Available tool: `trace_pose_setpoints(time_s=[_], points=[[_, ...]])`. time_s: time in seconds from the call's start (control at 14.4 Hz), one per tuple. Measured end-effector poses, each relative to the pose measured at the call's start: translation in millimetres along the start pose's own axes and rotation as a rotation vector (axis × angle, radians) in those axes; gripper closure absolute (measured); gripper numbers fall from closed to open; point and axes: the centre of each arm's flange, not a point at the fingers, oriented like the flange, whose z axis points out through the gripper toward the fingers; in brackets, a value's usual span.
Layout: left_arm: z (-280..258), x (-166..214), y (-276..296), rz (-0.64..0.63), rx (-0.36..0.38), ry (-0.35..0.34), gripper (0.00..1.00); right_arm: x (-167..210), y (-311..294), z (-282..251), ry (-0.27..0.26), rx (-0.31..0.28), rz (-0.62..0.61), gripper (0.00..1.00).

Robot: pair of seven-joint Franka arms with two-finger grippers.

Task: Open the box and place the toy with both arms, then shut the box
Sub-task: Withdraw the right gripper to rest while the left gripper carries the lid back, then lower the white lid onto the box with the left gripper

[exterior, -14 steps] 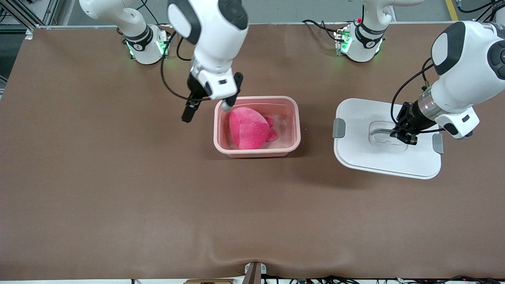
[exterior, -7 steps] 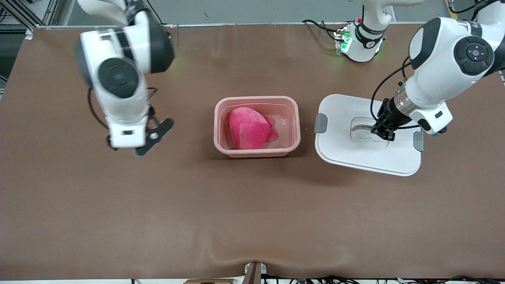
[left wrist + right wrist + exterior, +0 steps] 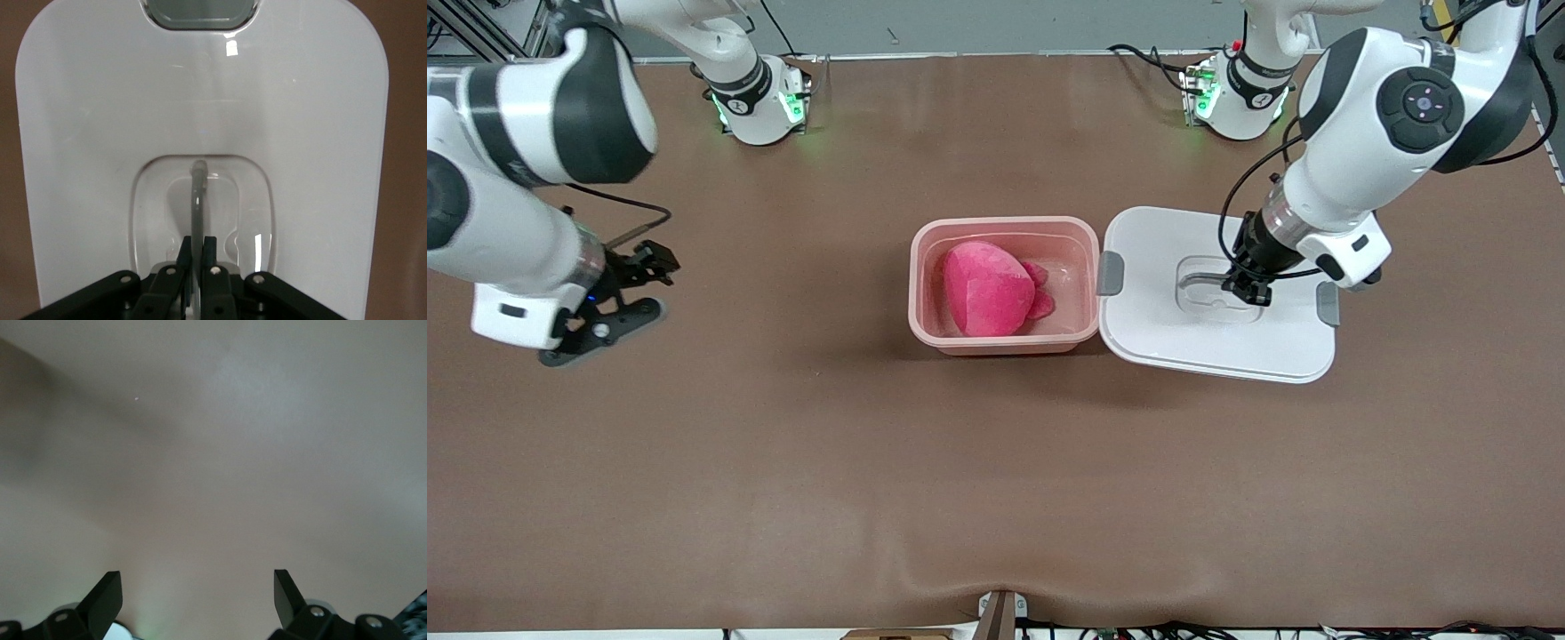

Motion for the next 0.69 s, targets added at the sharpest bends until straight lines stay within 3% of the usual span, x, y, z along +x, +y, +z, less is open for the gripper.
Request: trace_pose_setpoints(time_s=[0.42, 0.69], points=[[15.8, -54.2, -3.5, -0.051, 0.000, -0.024, 0.93, -80.4, 57.9, -5.5, 0.029, 0.070, 0.204, 0.00], [23.9, -91.6, -5.5, -0.082, -0.016, -0.024, 0.93, -95.8, 52.7, -9.7, 0.052, 0.133, 0.369, 0.00]])
